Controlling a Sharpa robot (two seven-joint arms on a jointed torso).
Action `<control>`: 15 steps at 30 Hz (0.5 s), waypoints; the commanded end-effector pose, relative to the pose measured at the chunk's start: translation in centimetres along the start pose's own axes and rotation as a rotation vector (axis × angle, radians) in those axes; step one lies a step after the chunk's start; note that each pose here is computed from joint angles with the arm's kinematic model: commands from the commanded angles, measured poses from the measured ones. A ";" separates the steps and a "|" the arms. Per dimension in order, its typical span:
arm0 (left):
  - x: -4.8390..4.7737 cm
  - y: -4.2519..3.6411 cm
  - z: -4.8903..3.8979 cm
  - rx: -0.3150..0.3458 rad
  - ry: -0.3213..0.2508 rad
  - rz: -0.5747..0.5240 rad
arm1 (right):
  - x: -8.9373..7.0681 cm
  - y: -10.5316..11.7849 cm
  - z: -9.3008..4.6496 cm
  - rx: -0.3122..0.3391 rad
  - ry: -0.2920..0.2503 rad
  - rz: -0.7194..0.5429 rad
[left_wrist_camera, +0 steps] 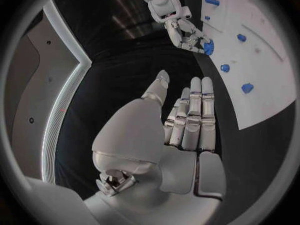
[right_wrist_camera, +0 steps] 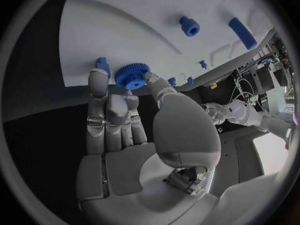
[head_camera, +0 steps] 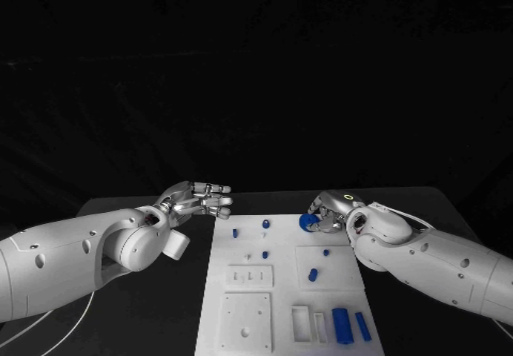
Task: Assemble the parts on the task board
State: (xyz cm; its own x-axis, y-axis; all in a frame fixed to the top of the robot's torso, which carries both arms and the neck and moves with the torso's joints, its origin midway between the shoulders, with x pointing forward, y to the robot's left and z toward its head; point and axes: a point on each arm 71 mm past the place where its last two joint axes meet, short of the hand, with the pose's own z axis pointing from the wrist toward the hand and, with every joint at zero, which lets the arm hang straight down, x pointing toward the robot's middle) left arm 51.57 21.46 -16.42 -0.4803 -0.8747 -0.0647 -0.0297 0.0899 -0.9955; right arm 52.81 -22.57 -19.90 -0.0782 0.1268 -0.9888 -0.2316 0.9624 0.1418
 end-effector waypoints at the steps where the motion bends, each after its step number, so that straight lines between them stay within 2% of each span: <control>1: 0.26 -0.13 0.07 0.010 0.015 -0.006 | 0.5 0.0 0.0 0.002 0.045 -0.011; 15: 0.37 -0.11 0.09 0.008 0.020 -0.007 | 1.0 -0.2 0.0 0.011 0.079 -0.016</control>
State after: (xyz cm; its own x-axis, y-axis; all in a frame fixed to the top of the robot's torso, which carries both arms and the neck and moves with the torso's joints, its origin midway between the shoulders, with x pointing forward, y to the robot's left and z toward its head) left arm 51.53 21.36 -16.44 -0.4835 -0.8730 -0.0633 -0.0305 0.0891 -0.9956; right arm 52.95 -22.57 -20.04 -0.0978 0.1224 -0.9877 -0.2264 0.9637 0.1418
